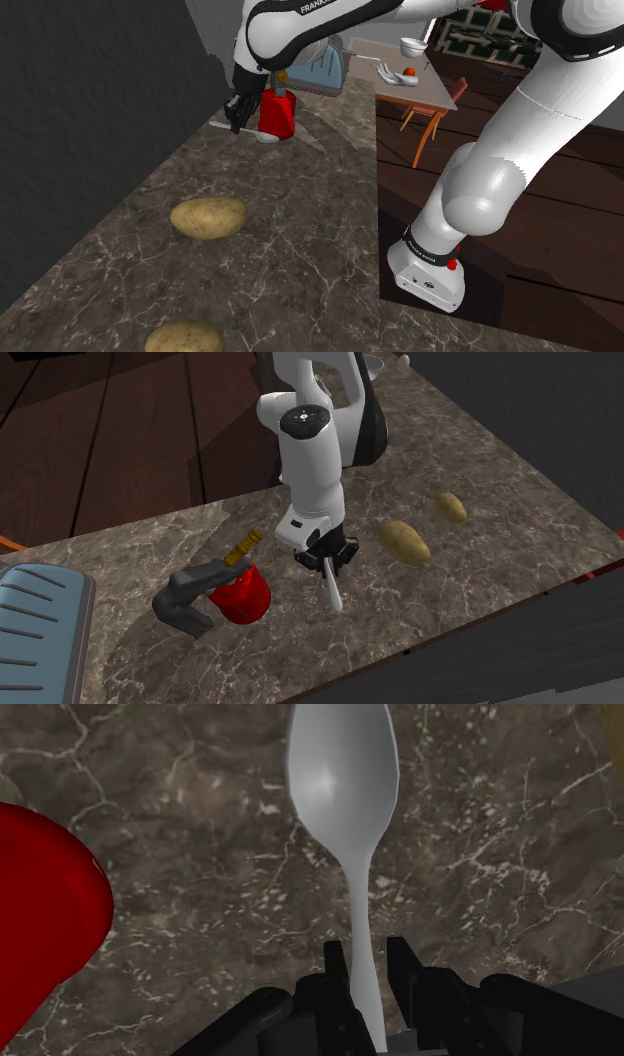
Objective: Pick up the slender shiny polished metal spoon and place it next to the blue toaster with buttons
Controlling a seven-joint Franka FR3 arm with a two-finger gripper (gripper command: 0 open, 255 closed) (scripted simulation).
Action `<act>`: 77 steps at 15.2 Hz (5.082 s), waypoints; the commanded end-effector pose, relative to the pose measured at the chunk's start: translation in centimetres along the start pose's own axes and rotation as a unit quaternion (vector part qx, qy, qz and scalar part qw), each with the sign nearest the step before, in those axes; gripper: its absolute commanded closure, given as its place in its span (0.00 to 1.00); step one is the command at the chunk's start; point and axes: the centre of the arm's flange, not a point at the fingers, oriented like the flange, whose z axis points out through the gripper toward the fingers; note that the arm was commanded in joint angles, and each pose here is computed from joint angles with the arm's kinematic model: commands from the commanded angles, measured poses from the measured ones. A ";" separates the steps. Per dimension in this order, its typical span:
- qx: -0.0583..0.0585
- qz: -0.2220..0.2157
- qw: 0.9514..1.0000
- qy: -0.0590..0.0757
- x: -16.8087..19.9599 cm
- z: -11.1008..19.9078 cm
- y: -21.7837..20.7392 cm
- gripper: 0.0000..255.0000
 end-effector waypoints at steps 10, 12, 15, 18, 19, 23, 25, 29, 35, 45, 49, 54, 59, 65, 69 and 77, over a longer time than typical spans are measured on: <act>0.000 0.000 1.000 0.000 1.4 -5.7 -0.6 1.00; 0.000 0.000 1.000 0.000 1.6 -6.7 -0.8 1.00; 0.000 0.000 1.000 0.000 2.0 -8.3 -1.0 1.00; 0.000 0.000 1.000 0.000 2.3 -9.8 -1.2 1.00; 0.000 0.000 1.000 0.000 2.4 -10.3 -1.2 1.00; 0.000 0.000 1.000 0.000 2.9 -12.3 -1.5 1.00; 0.000 0.000 1.000 0.000 3.1 -13.4 -1.6 1.00; 0.000 0.000 1.000 0.000 3.6 -15.4 -1.9 1.00; 0.000 0.000 1.000 0.000 4.3 -18.5 -2.2 1.00; 0.000 0.000 1.000 0.000 3.7 -21.3 5.3 1.00; 0.000 0.000 1.000 0.000 3.1 -22.1 10.5 1.00; 0.000 0.000 1.000 0.000 2.3 -23.1 17.0 1.00; 0.000 0.000 1.000 0.000 1.5 -24.1 23.4 1.00; 0.000 0.000 1.000 0.000 0.5 -25.3 31.2 1.00; 0.000 0.000 1.000 0.000 -0.1 -26.1 36.4 1.00; 0.000 0.000 1.000 0.000 -1.2 -23.6 40.2 1.00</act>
